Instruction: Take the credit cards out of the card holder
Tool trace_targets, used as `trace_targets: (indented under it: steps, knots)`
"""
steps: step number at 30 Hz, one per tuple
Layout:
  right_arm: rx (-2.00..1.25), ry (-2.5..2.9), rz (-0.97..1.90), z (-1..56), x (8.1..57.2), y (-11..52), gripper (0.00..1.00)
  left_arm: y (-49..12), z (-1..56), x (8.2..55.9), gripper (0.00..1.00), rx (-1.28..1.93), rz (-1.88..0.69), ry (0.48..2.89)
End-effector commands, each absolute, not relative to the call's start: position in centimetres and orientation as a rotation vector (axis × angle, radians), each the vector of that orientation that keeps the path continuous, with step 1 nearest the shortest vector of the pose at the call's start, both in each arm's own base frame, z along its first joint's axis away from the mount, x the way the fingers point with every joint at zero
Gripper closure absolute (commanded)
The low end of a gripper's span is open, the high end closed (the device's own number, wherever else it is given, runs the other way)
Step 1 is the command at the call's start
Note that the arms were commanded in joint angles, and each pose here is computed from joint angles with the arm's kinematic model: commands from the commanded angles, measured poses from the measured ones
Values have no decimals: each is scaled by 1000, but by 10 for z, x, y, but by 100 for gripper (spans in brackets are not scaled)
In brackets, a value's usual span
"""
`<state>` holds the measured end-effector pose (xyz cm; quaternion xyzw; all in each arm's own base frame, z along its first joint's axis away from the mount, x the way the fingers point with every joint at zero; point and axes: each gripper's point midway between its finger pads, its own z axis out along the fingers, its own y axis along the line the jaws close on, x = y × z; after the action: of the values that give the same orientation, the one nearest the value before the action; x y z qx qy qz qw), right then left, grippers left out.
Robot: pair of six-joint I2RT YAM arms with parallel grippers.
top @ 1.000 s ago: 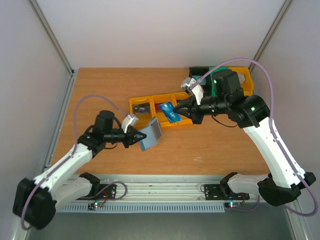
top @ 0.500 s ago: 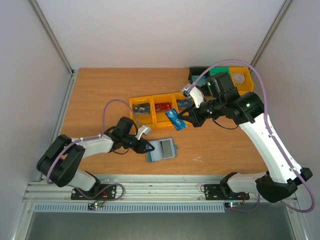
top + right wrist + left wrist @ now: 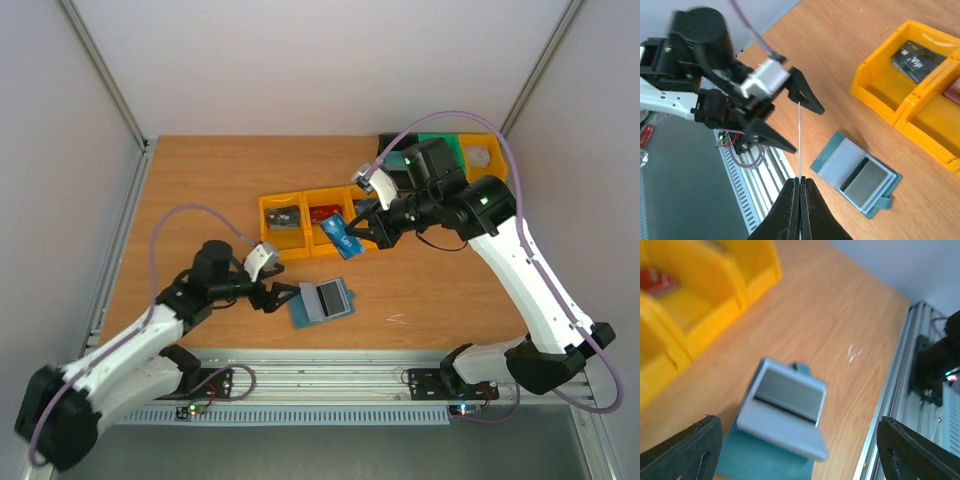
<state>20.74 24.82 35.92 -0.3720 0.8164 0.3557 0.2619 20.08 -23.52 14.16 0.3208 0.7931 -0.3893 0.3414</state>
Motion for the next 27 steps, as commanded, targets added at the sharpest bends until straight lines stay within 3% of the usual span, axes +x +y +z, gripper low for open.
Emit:
trace_targets:
  steps: [1, 4, 10, 15, 17, 25, 27]
  knots:
    - [-1133, 2152, 975, 363, 196, 268, 99, -231, 209, 173, 15, 980, -1002, 1715]
    - [-1298, 2101, 905, 356, 182, 284, 99, -232, 256, 134, 15, 1196, -1039, 1479]
    - [-1616, 2019, 764, 337, 148, 310, 99, -227, 286, 104, 16, 1391, -1094, 1490]
    - [-1746, 1979, 680, 330, 133, 322, 99, -232, 297, 107, 19, 1375, -1105, 1440]
    - [-1776, 1963, 643, 327, 131, 323, 99, -234, 299, 109, 29, 1373, -1111, 1427]
    - [-1816, 1881, 648, 332, 121, 328, 99, -243, 331, 131, 83, 1258, -1068, 1354]
    - [-1808, 1835, 659, 340, 121, 329, 99, -243, 326, 128, 85, 1264, -1087, 1364]
